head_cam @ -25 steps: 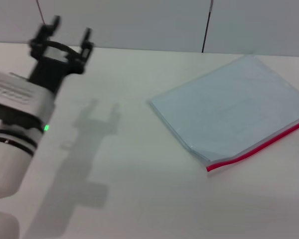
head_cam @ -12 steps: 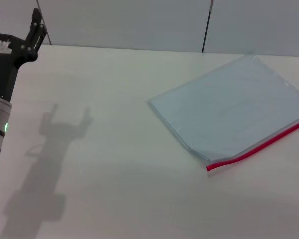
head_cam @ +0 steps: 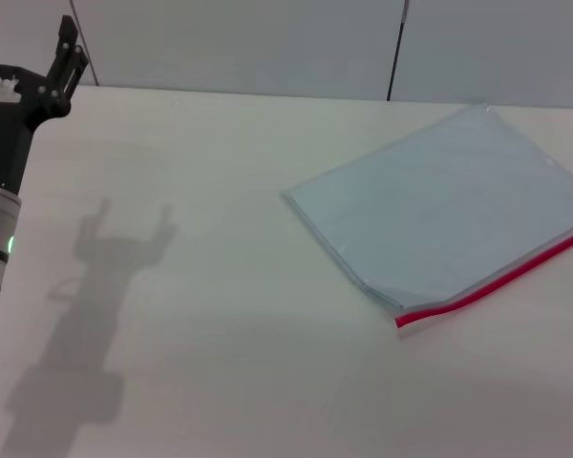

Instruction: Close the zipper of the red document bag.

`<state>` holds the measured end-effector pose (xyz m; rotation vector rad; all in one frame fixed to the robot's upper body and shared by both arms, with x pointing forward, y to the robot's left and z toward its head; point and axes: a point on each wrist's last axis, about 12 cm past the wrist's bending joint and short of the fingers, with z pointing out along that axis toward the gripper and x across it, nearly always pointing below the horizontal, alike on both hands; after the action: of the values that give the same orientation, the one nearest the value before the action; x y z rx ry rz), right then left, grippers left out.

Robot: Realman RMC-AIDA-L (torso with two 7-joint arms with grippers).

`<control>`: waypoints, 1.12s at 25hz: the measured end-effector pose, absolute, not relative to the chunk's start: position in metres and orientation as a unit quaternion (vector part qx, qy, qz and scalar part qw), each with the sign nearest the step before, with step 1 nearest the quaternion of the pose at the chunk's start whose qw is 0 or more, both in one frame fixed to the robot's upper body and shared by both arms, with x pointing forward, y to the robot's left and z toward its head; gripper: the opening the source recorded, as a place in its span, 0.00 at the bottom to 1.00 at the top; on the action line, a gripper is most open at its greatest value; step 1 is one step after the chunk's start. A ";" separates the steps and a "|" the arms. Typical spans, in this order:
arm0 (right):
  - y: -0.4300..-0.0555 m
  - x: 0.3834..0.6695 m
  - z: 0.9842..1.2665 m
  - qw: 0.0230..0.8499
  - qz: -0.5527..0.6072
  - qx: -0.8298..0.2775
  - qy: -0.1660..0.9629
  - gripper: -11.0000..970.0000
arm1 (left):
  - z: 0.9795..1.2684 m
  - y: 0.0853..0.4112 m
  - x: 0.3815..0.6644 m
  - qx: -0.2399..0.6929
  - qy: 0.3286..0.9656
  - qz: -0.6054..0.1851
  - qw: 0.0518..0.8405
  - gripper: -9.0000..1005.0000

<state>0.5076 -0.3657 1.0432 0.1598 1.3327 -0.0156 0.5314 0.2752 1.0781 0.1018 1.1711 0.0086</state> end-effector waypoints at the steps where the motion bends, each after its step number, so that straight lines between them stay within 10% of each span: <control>1: -0.366 0.508 1.043 0.783 -0.007 0.074 0.618 0.92 | 1.078 0.275 0.531 0.049 0.553 0.004 0.832 0.86; 28: -0.365 0.509 1.043 0.782 -0.005 0.073 0.619 0.91 | 1.079 0.275 0.530 0.049 0.546 0.002 0.836 0.86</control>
<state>0.5088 -0.3645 1.0430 0.1568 1.3364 -0.0112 0.5299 0.2746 1.0791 0.1043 1.1564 0.0048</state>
